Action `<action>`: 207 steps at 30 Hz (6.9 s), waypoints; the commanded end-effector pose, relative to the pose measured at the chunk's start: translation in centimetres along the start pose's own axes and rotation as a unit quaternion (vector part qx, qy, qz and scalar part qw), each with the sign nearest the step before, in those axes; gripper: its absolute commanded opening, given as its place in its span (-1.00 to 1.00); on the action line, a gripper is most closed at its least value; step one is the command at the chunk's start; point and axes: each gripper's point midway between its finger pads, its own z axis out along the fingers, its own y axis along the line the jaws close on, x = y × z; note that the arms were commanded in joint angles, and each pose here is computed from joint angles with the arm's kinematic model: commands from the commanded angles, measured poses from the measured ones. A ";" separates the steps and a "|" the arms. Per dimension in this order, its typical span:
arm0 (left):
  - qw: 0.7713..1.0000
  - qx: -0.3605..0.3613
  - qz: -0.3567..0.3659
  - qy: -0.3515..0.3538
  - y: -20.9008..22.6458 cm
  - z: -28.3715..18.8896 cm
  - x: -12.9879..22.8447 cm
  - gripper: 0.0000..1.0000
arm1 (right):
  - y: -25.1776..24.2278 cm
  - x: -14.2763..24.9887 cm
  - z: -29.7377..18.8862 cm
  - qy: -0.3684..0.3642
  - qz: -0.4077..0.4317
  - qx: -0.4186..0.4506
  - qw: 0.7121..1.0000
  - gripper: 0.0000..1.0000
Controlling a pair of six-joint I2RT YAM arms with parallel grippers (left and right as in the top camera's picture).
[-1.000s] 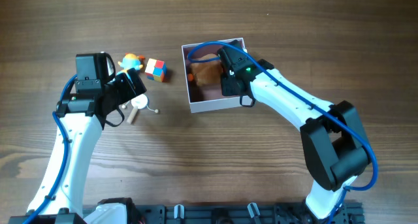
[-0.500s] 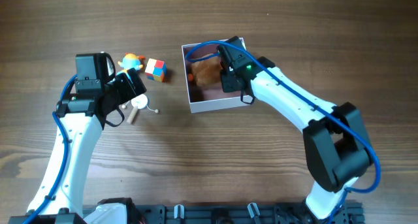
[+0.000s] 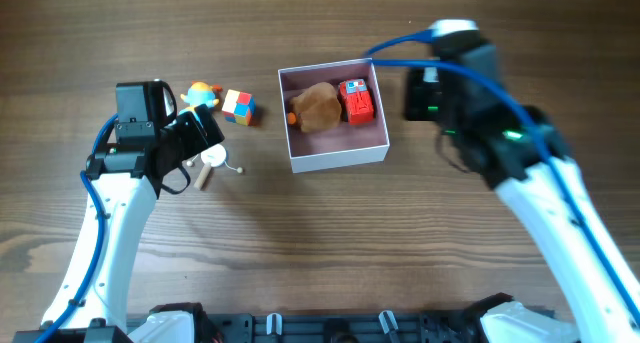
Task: Pack container
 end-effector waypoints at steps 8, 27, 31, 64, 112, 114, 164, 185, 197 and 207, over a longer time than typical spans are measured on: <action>0.997 0.068 0.000 0.039 -2.4 -0.5 1.1 1.00 | -9.4 3.4 2.8 0.100 0.132 0.071 0.984 0.00; 0.990 0.063 0.100 0.082 -4.3 -2.9 2.5 0.99 | -10.6 7.0 7.7 0.182 0.137 0.099 0.969 0.99; 0.989 0.045 0.127 0.067 -4.8 -2.4 0.2 0.97 | -10.6 7.0 7.7 0.182 0.136 0.099 0.969 0.99; 0.937 -0.015 0.315 0.147 -7.0 12.8 -2.5 0.68 | -10.6 6.9 7.8 0.178 0.136 0.098 0.970 0.99; 0.927 -0.041 0.333 0.167 -7.2 14.9 -0.6 0.40 | -10.6 6.9 7.8 0.178 0.136 0.098 0.970 0.99; 0.927 -0.041 0.333 0.167 -7.2 14.9 -0.6 0.40 | -10.6 6.9 7.8 0.178 0.136 0.098 0.970 0.99; 0.924 -0.024 0.330 0.190 -7.4 14.8 0.5 0.43 | -10.6 6.9 7.8 0.178 0.136 0.098 0.970 0.99; 0.945 -0.020 0.299 0.130 -8.9 7.6 -2.8 -0.11 | -10.6 6.9 7.8 0.178 0.136 0.098 0.970 1.00; 0.973 0.034 0.223 0.053 -14.7 -2.8 -2.1 -0.52 | -10.6 6.9 7.8 0.178 0.137 0.098 0.970 1.00; 0.975 0.084 0.187 0.079 -22.4 -2.9 4.7 -0.40 | -10.6 6.9 7.8 0.178 0.136 0.098 0.970 0.99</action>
